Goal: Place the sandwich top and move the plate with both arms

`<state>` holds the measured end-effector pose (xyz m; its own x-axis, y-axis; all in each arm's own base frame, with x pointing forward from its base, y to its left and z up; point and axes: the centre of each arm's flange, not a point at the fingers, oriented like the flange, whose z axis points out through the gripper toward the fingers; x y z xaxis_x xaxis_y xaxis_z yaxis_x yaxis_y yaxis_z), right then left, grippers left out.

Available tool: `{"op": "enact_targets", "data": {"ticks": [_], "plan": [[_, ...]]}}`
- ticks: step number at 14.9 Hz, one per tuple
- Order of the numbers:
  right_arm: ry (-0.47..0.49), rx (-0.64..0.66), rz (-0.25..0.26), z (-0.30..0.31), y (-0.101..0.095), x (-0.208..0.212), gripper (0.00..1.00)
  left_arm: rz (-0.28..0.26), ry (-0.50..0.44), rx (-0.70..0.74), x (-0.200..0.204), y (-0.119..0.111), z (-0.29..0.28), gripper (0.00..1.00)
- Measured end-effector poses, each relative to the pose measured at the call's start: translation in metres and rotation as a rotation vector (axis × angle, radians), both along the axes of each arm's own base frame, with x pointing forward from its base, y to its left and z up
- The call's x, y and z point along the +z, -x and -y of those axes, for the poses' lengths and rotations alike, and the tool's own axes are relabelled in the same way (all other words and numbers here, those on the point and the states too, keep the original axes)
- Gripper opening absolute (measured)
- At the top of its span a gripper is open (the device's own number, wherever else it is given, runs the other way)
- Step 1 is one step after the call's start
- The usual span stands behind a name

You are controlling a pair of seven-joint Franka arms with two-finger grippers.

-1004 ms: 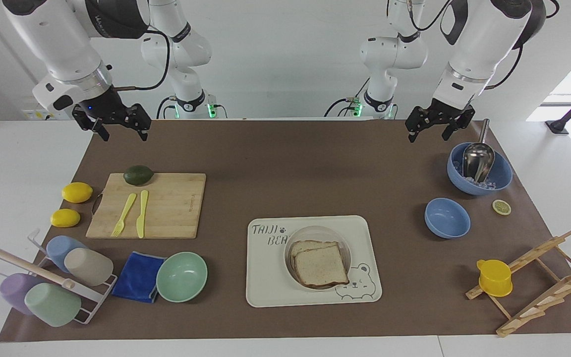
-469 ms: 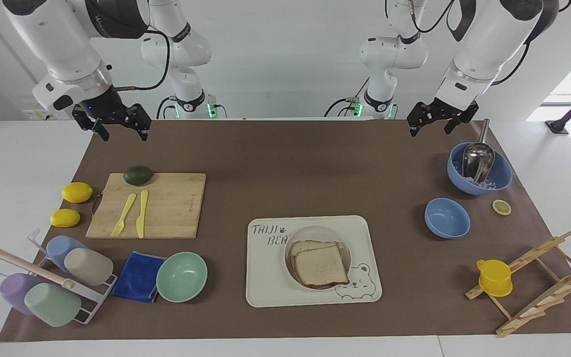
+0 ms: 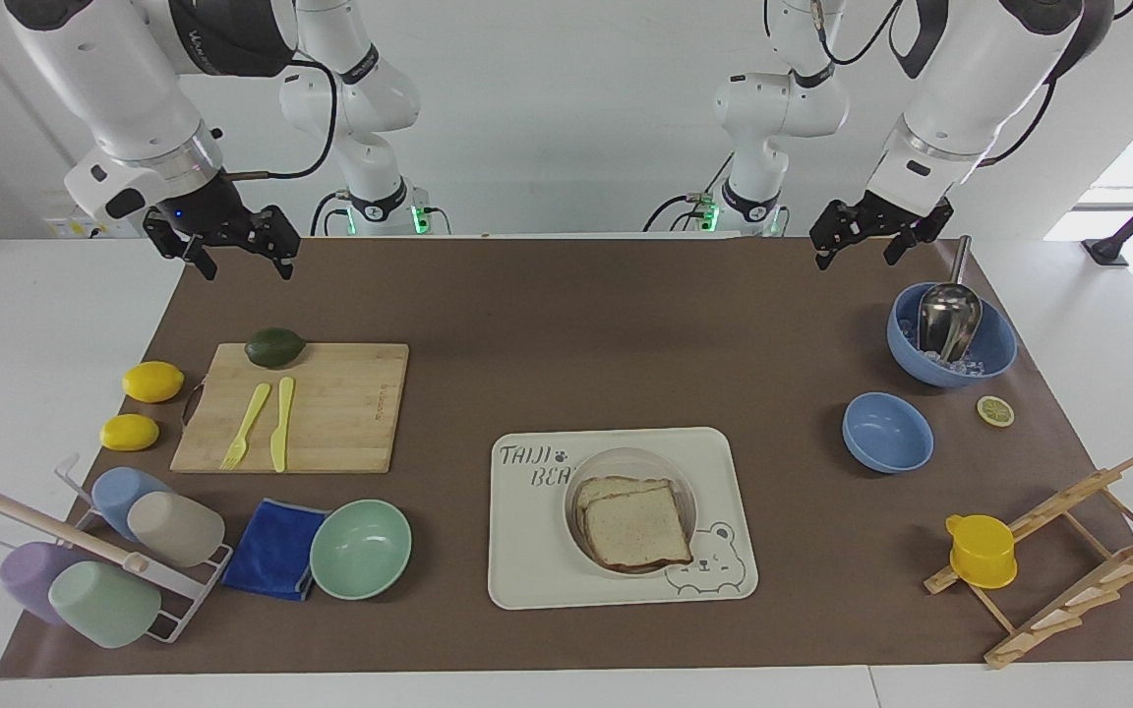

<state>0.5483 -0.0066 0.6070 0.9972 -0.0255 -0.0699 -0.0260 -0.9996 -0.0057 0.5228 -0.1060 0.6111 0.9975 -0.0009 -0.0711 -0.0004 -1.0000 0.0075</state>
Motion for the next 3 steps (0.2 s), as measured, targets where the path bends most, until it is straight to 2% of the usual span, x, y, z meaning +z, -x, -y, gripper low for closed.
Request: {"op": "enact_targets", "data": {"ticks": [3], "plan": [[0.0, 0.0, 0.0, 0.0, 0.0, 0.0, 1.0, -0.001, 0.003, 0.0, -0.0005, -0.0003, 0.0005, 1.0]]}}
